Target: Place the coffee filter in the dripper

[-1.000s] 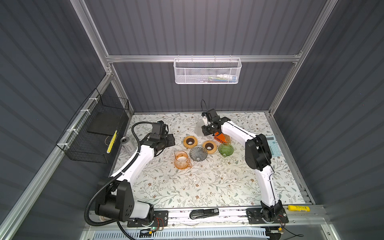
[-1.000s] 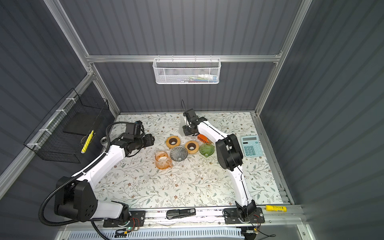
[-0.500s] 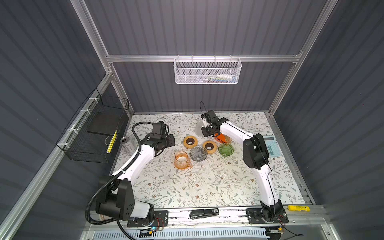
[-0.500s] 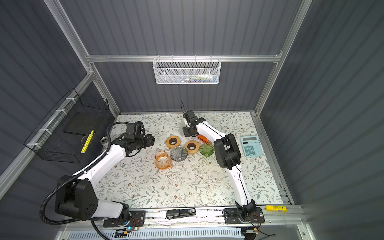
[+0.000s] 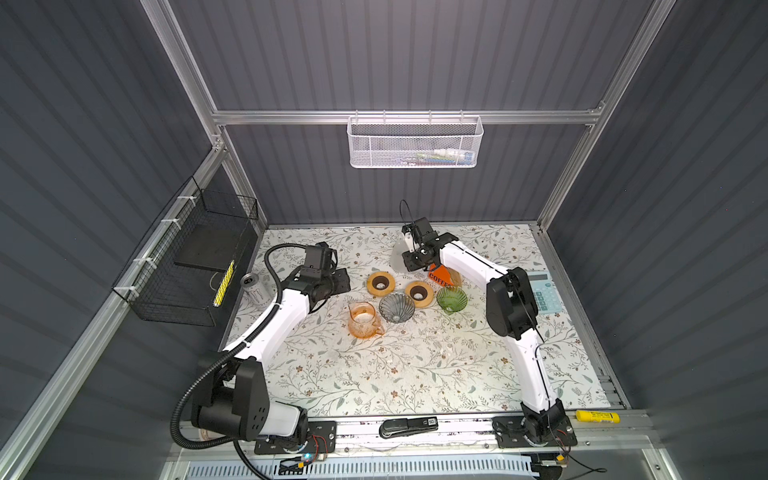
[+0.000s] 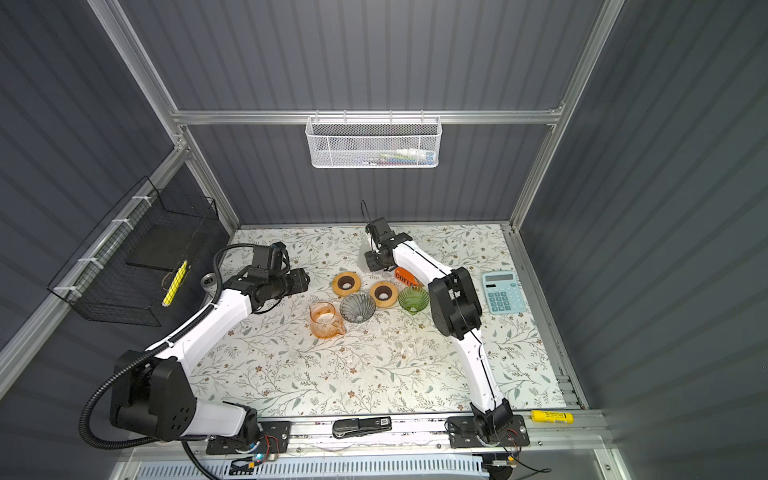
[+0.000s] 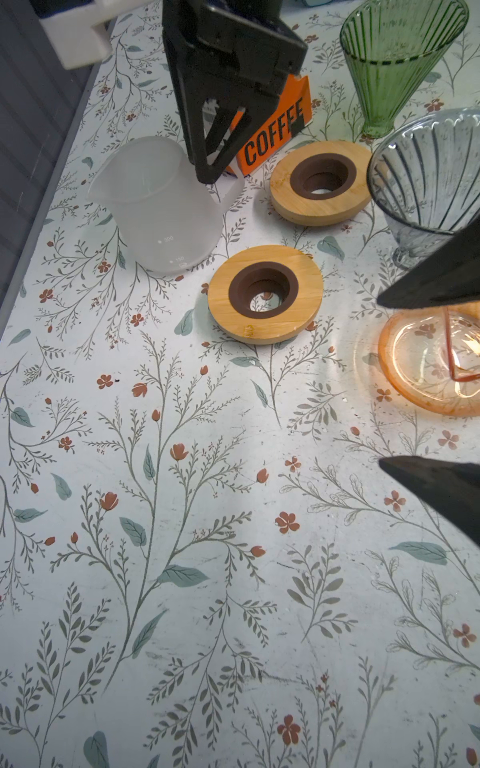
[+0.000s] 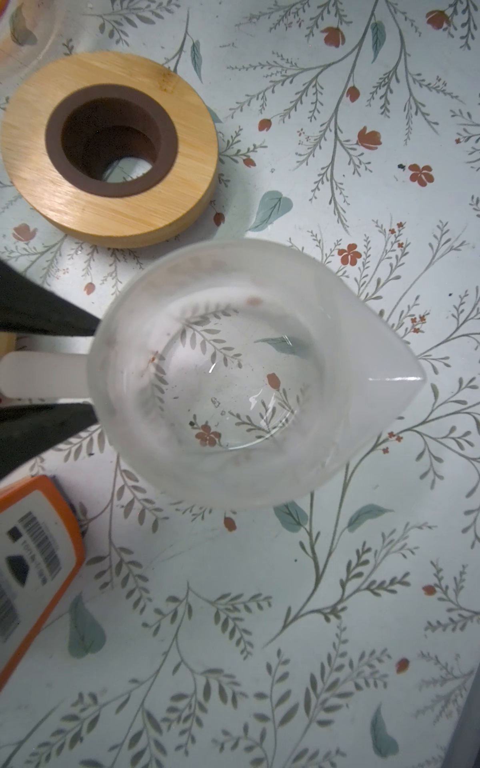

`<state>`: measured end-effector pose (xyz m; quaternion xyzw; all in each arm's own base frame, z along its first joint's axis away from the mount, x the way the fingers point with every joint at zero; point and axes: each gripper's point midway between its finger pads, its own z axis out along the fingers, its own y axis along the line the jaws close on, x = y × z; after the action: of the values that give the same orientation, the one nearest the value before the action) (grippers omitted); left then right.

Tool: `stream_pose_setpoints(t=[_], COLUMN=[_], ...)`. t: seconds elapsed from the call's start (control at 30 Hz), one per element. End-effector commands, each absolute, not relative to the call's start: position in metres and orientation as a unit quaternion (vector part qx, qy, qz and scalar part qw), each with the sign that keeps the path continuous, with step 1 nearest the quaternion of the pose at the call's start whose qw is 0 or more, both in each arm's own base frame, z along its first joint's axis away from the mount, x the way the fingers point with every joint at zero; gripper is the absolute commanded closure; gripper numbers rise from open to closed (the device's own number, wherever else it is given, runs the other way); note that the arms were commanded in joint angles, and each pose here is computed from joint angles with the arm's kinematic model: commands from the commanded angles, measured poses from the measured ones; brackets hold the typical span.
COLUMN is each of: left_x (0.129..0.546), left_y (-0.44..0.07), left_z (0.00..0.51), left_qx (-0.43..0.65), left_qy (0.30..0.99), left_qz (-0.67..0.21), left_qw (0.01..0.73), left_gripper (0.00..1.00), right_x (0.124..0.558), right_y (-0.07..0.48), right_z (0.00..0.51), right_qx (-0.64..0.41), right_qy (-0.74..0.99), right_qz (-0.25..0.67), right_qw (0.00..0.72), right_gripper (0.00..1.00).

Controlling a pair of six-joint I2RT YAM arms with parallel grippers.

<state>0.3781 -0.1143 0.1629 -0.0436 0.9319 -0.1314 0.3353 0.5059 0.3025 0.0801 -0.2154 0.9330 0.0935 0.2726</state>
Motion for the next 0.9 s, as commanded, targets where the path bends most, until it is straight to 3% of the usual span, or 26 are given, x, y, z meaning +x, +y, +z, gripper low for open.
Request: stream_pose_setpoints(t=[0.0,0.63,0.87], left_x=[0.3836,0.3849,0.3848], left_y=[-0.1168,-0.1162,-0.1162], left_z=[0.1708,0.1710,0.1712], left_qx=[-0.033,-0.033,-0.033], left_qy=[0.929,0.928,0.929], left_qz=[-0.137,-0.135,-0.135], left_qw=[0.343,0.344,0.344], left_gripper=[0.43,0.43,0.43], right_x=[0.5082,0.5079,0.5079], right_y=[0.2986,0.2990,0.2994], right_z=[0.0713,0.0670,0.0689], right_qx=[-0.216,-0.216,-0.215], right_qy=[0.937,0.938,0.938], right_qz=[0.083,0.082,0.083], right_qw=[0.263,0.259,0.260], right_gripper=[0.70,0.72,0.84])
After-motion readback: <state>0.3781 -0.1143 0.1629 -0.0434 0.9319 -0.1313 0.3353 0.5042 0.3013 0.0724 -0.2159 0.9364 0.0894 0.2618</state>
